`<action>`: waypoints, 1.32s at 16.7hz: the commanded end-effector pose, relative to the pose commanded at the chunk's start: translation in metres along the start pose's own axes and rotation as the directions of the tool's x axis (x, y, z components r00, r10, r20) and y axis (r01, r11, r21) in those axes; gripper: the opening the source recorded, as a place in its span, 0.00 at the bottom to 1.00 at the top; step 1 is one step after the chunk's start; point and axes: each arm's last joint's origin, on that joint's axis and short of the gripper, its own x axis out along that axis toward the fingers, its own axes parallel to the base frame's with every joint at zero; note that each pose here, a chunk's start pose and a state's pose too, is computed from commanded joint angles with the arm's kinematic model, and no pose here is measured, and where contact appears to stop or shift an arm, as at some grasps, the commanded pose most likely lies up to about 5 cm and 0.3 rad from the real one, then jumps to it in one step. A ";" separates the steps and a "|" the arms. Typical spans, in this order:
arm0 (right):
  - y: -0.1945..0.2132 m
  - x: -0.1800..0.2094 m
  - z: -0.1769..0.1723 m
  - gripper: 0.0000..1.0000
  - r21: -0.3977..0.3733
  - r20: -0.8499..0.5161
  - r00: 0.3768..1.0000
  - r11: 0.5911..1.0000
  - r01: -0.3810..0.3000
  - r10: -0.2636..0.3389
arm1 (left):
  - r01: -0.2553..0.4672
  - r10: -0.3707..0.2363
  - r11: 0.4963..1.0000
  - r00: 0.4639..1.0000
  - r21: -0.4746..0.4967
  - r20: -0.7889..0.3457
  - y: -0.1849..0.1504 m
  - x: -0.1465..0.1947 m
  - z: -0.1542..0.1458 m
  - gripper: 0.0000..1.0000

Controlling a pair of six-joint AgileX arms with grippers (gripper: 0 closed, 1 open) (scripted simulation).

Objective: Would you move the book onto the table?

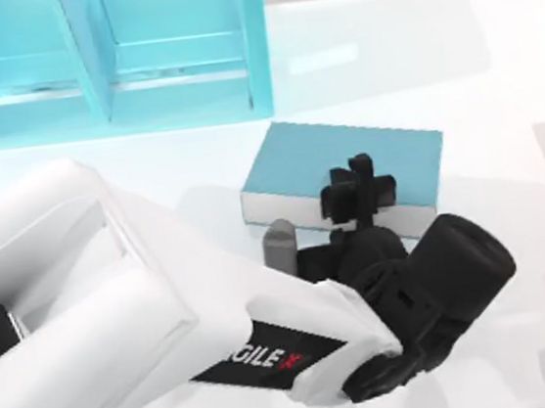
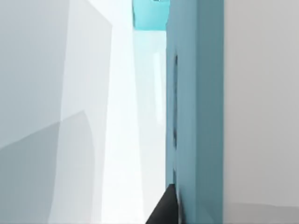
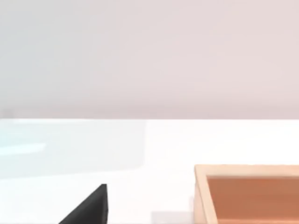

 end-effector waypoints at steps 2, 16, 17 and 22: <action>0.000 0.000 0.000 1.00 0.000 0.000 1.000 1.000 0.000 0.000 | 0.000 0.000 1.000 1.000 0.000 0.000 0.000 0.000 0.000 0.08; 0.000 0.000 0.000 1.00 0.000 0.000 1.000 1.000 0.000 0.000 | 0.000 0.000 1.000 1.000 0.000 0.000 0.000 0.000 0.000 1.00; 0.000 0.000 0.000 1.00 0.000 0.000 1.000 1.000 0.000 0.000 | 0.000 0.000 1.000 1.000 0.000 0.000 0.000 0.000 0.000 1.00; 0.000 0.000 0.000 1.00 0.000 0.000 1.000 1.000 0.000 0.000 | 0.000 0.000 1.000 1.000 0.000 0.000 0.000 0.000 0.000 1.00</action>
